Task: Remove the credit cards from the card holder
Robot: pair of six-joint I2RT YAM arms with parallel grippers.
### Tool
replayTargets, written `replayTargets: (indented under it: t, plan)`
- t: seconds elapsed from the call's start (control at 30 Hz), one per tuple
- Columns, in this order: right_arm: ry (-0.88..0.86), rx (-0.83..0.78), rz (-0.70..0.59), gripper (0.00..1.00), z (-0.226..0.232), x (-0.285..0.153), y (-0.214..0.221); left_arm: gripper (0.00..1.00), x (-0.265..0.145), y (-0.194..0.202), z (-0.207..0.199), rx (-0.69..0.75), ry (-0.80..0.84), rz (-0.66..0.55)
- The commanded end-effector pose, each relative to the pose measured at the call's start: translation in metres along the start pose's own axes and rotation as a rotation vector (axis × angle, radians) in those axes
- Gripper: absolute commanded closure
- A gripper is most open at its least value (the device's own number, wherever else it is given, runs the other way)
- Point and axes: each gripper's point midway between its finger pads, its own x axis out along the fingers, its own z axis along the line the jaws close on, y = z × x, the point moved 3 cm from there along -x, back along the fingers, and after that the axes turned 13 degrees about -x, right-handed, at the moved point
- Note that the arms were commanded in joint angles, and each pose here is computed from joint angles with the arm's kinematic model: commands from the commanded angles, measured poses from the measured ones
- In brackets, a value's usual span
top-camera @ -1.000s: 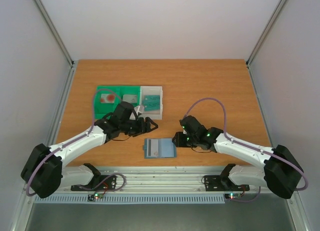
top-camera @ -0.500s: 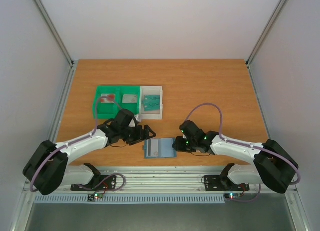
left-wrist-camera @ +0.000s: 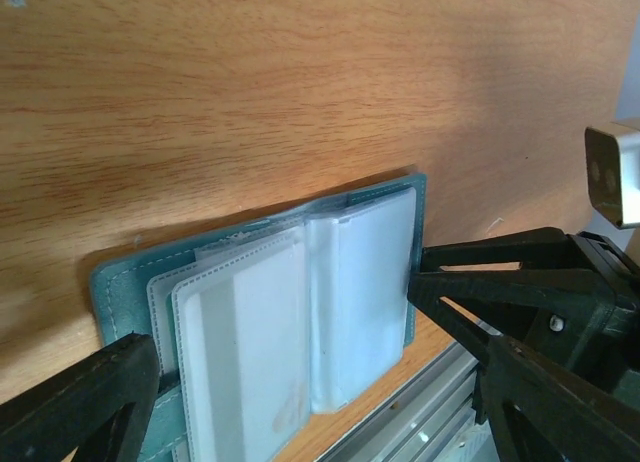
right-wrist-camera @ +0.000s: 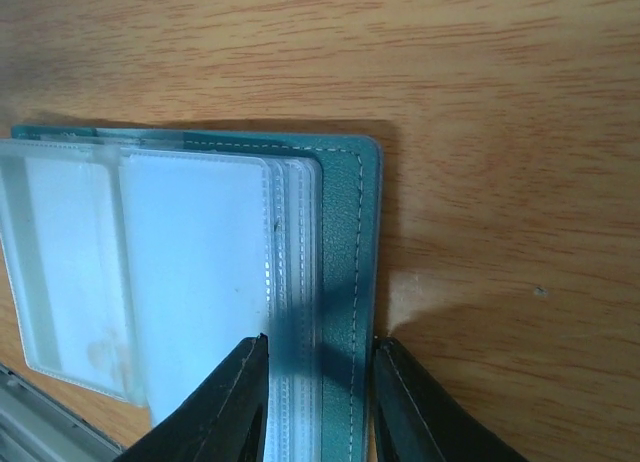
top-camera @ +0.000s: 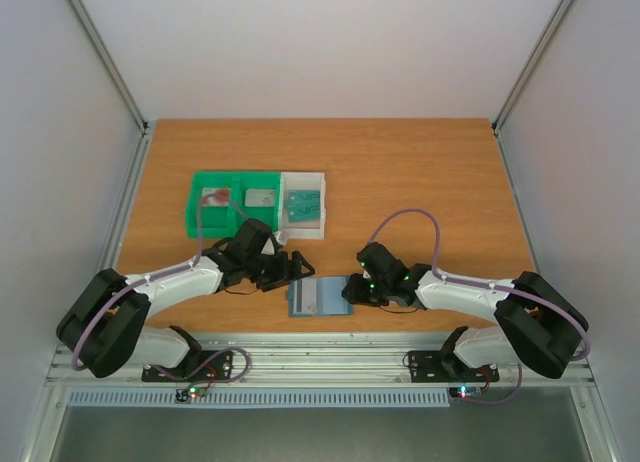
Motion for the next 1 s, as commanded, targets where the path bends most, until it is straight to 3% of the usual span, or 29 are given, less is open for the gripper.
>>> replayTargets:
  t: [0.0, 0.57, 0.73, 0.97]
  plan:
    - [-0.007, 0.005, -0.007, 0.69, 0.001, 0.004, 0.000, 0.11, 0.004, -0.004, -0.006, 0.032, 0.025, -0.010]
    - [0.008, 0.016, -0.013, 0.70, -0.001, 0.003, -0.002, 0.12, 0.009, 0.002, -0.008, 0.023, 0.064, 0.040]
    - [0.009, 0.019, -0.012, 0.70, -0.001, 0.003, -0.002, 0.12, 0.010, 0.002, -0.018, 0.018, 0.141, 0.052]
    - [0.010, 0.020, -0.013, 0.70, -0.001, 0.003, -0.001, 0.12, 0.000, 0.001, -0.013, 0.030, 0.078, 0.004]
